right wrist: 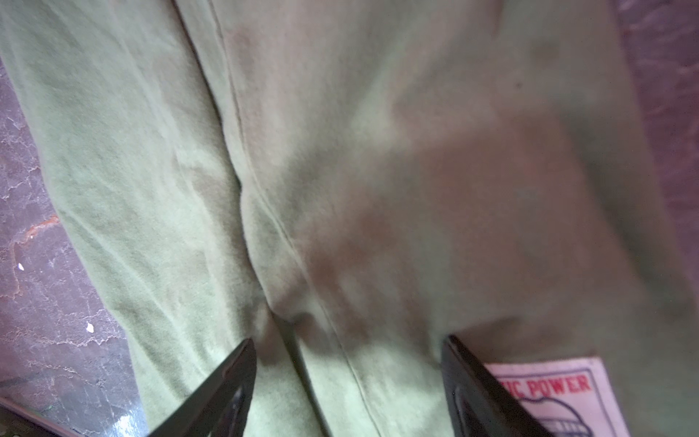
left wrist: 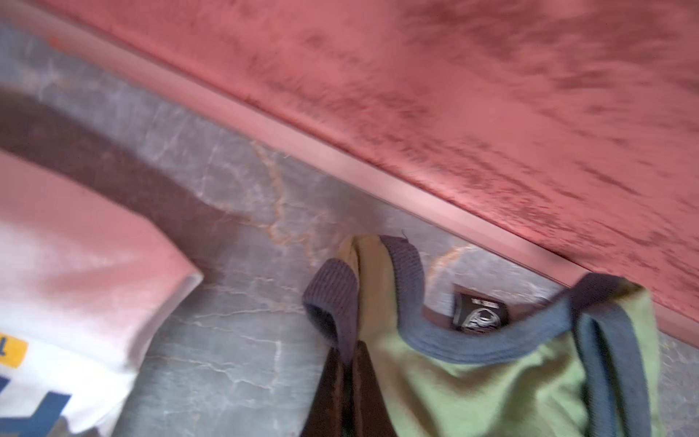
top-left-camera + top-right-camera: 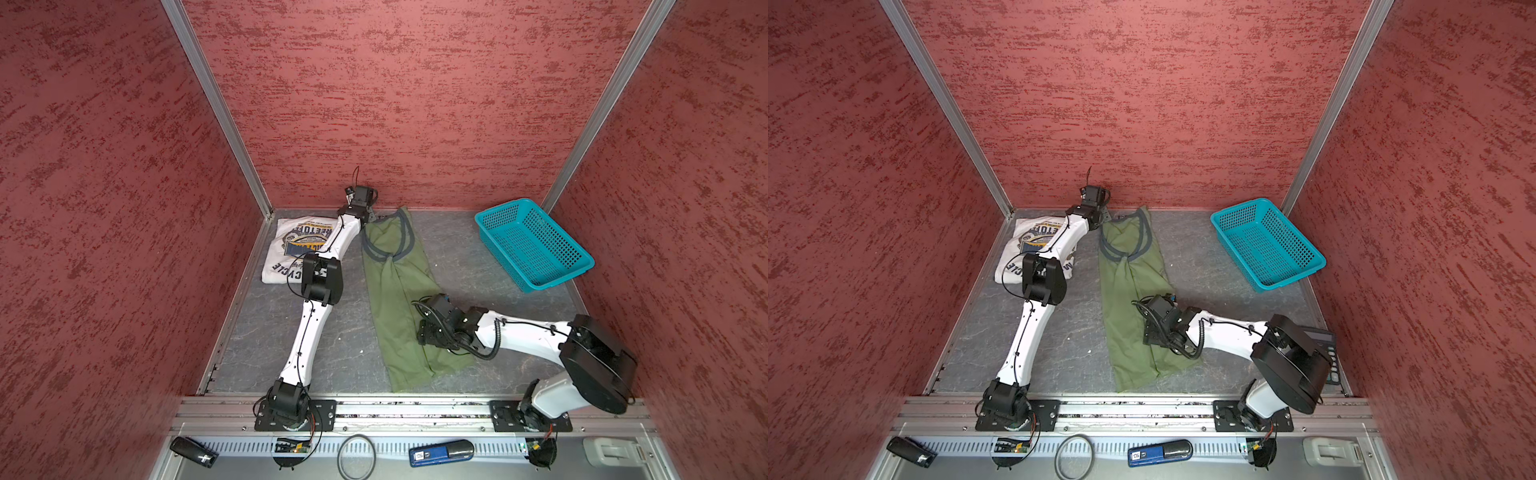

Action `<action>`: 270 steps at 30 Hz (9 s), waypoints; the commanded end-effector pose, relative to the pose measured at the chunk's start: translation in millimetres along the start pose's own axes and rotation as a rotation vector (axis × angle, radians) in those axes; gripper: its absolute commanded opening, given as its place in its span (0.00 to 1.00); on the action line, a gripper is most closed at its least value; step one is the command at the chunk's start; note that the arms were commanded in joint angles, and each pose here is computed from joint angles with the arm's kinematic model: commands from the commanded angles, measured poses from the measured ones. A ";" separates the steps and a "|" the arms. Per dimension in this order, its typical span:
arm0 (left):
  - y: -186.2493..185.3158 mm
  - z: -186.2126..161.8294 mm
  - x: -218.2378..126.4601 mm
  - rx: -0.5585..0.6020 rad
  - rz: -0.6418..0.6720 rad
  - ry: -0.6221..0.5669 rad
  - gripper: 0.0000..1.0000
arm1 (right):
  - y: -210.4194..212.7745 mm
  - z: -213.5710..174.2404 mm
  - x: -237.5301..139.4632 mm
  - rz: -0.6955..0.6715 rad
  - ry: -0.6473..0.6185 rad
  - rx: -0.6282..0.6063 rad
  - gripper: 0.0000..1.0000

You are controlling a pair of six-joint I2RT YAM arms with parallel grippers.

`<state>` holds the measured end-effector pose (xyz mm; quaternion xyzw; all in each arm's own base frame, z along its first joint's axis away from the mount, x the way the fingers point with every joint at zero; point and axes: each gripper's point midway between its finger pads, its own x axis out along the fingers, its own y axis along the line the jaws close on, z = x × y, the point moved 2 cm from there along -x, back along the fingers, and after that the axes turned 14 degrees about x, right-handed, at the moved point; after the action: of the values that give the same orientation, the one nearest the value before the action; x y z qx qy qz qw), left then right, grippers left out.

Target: Fold and stack the tank tops

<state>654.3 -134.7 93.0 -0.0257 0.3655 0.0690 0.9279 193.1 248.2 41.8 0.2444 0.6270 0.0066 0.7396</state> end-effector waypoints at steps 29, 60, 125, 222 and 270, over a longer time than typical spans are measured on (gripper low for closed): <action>9.3 -6.8 -46.1 -0.070 -0.153 0.131 0.57 | -50.9 -27.5 19.7 -0.210 0.098 0.006 0.78; -9.1 -126.8 -148.3 -0.055 -0.270 0.409 0.56 | -24.1 -6.6 0.0 -0.161 0.006 -0.134 0.78; 49.4 -446.3 -394.5 -0.109 -0.435 0.813 0.45 | -65.0 -92.1 -25.8 0.133 0.220 0.096 0.29; 52.0 -276.9 -261.4 -0.192 -0.424 0.440 0.00 | -0.1 96.1 -20.5 0.215 -0.079 -0.020 0.00; 44.4 -40.1 -119.6 -0.391 -0.448 0.359 0.50 | 107.8 335.0 -23.5 0.363 -0.165 0.029 0.40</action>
<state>513.4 -108.0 130.0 -0.3103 0.4955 -0.0420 0.8102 516.7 239.3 141.0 0.3902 0.5130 0.1493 0.7499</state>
